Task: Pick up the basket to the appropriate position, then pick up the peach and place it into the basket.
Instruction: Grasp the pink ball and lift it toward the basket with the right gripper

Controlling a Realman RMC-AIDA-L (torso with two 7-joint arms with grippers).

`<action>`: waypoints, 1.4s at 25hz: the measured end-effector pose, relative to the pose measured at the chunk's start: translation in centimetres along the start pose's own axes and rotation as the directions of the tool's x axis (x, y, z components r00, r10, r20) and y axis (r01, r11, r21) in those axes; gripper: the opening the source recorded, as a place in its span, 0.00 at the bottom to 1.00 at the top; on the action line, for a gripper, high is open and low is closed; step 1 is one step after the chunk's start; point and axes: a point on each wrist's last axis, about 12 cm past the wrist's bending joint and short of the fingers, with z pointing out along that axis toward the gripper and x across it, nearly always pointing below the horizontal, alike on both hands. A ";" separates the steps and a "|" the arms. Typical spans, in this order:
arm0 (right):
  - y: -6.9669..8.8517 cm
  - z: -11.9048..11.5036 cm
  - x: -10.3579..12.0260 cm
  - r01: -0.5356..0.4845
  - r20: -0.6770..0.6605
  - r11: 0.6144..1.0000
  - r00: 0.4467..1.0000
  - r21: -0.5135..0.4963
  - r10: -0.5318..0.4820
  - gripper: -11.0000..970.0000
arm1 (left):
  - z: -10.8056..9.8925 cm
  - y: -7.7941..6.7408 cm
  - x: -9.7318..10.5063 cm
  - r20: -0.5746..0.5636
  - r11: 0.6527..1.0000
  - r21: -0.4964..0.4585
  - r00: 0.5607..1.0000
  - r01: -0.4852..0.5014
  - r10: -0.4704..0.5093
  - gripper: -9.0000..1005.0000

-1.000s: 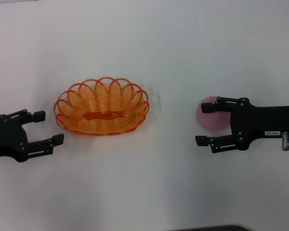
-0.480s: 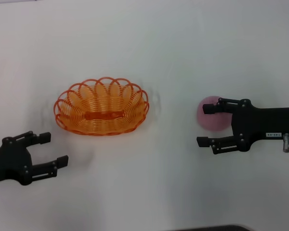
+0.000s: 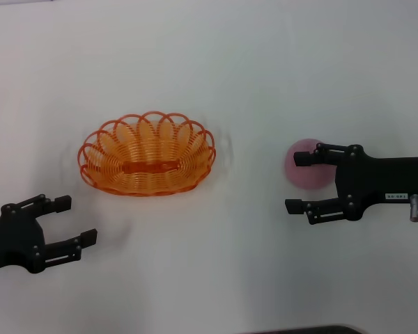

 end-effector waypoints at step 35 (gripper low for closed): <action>-4.1 -3.7 -8.9 -0.486 -0.267 0.857 0.814 0.173 0.516 0.98 | -0.7 0.1 -0.3 0.111 0.999 -0.040 0.994 0.006 -0.002 0.82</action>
